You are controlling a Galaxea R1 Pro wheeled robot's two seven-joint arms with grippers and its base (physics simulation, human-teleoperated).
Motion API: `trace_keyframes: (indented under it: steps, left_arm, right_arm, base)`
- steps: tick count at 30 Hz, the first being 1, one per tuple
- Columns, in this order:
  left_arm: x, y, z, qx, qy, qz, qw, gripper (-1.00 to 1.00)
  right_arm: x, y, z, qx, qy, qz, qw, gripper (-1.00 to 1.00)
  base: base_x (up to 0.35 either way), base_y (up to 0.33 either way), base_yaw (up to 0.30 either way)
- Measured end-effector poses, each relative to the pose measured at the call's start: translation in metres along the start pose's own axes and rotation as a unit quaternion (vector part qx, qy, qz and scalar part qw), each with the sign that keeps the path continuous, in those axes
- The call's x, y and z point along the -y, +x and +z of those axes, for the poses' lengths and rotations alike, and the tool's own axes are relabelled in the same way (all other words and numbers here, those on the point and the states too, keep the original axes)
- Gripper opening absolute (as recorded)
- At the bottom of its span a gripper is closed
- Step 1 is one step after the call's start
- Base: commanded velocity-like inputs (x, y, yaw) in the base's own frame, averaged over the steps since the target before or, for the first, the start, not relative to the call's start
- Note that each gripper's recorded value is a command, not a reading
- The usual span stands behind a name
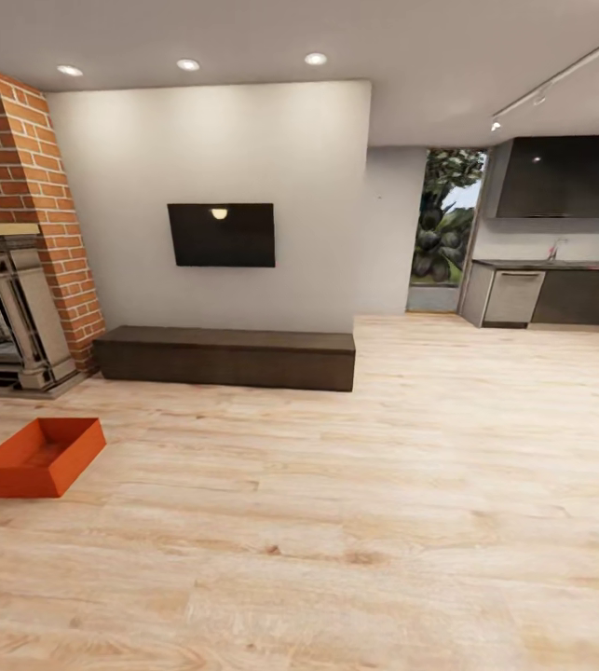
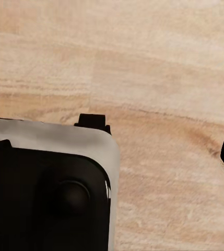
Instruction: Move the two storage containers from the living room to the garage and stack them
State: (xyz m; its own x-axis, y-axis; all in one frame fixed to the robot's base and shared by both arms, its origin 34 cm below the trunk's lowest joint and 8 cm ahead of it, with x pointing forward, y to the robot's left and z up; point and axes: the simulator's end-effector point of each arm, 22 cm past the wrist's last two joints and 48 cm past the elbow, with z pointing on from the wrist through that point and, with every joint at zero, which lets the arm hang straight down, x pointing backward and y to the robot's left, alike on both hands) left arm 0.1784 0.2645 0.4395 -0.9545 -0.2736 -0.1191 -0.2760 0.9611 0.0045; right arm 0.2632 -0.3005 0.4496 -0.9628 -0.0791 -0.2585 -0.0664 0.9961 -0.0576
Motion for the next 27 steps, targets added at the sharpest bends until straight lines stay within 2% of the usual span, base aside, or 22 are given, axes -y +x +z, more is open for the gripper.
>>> trace_keyframes:
  steps: [15, 20, 27]
  left_arm:
    - [0.000, 0.000, 0.000, 0.000, 0.000, -0.001, 1.0000, 1.00]
    - [0.000, 0.000, 0.000, 0.000, 0.000, 0.001, 1.0000, 1.00]
    - [0.000, 0.000, 0.000, 0.000, 0.000, 0.001, 1.0000, 1.00]
  right_arm:
    - [0.000, 0.001, 0.000, 0.000, 0.001, 0.002, 1.0000, 1.00]
    - [-0.012, -0.001, 0.000, 0.001, -0.007, 0.010, 0.9999, 1.00]
    - [-0.011, -0.001, 0.000, 0.001, -0.008, 0.011, 0.9999, 1.00]
  base:
    - [0.323, 0.000, 0.000]
    - [0.323, 0.000, 0.000]
    - [0.323, 0.000, 0.000]
